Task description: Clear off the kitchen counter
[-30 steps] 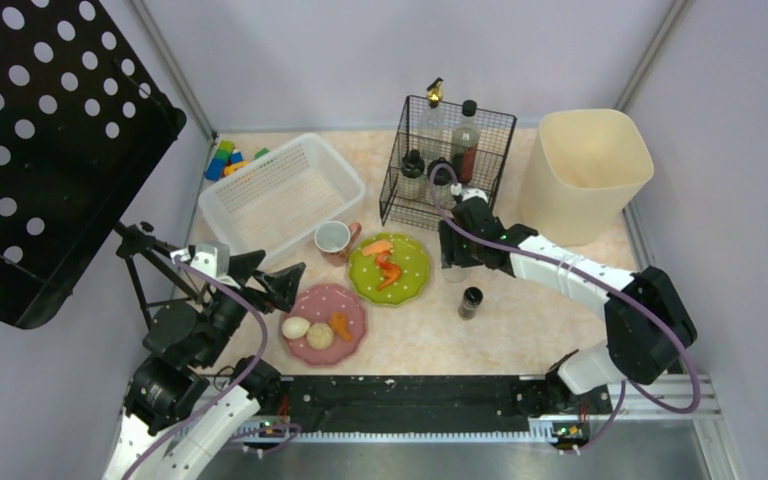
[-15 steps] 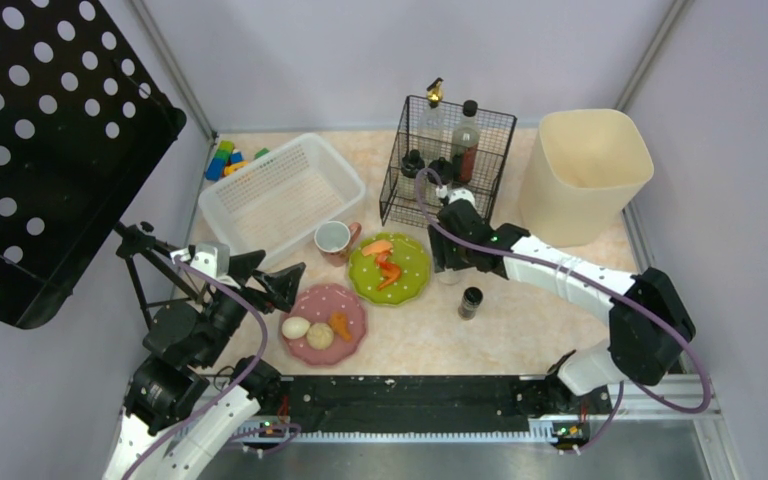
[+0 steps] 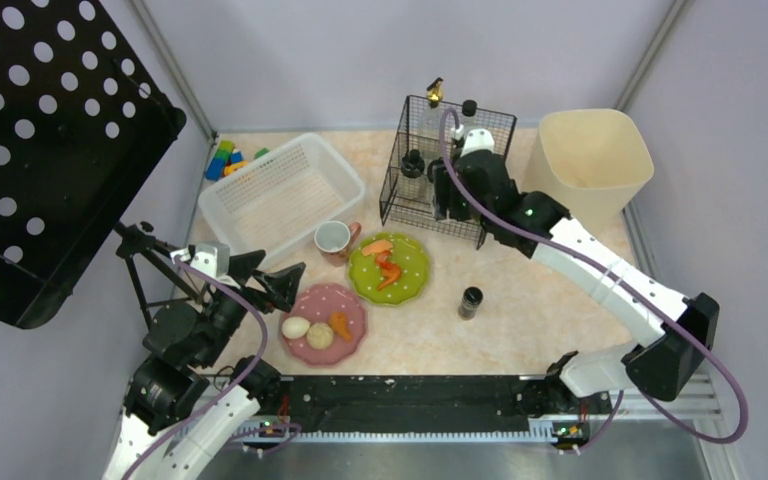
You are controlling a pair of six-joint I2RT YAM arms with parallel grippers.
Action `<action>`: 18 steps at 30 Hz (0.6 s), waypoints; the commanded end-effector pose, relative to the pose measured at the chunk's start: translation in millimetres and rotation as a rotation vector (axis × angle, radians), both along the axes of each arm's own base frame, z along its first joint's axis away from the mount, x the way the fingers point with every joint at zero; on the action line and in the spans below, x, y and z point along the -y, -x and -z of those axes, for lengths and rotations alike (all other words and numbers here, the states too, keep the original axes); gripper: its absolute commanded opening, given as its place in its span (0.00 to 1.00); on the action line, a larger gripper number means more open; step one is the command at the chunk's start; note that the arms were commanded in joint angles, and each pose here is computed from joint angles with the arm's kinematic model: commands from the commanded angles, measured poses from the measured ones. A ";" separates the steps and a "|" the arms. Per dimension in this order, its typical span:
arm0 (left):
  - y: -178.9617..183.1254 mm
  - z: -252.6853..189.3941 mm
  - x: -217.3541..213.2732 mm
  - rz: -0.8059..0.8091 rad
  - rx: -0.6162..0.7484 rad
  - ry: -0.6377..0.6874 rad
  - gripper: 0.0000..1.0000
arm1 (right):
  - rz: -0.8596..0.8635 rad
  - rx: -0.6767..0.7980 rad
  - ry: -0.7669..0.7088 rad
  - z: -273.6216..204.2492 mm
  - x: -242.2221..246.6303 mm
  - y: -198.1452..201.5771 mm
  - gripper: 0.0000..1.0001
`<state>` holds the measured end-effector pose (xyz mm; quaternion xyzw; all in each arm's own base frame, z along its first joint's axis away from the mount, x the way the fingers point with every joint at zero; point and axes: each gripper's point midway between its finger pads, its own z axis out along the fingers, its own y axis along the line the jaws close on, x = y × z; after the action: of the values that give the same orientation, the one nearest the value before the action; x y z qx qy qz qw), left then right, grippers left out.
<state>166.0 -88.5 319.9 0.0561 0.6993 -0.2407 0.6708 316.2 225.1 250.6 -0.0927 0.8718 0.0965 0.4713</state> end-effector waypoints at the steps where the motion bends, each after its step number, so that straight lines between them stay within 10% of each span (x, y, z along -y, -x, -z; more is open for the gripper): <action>1: 0.0 -7.1 0.7 0.004 0.023 0.015 0.94 | 0.088 0.138 -0.015 -57.6 16.5 -28.8 0.46; 18: -0.2 -6.4 1.2 0.005 0.020 0.013 0.94 | 0.296 0.128 -0.071 -52.8 62.6 -125.2 0.45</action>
<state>166.0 -88.5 319.9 0.0561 0.6993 -0.2407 0.6708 415.9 162.5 260.3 0.0140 0.8747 0.0249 0.4838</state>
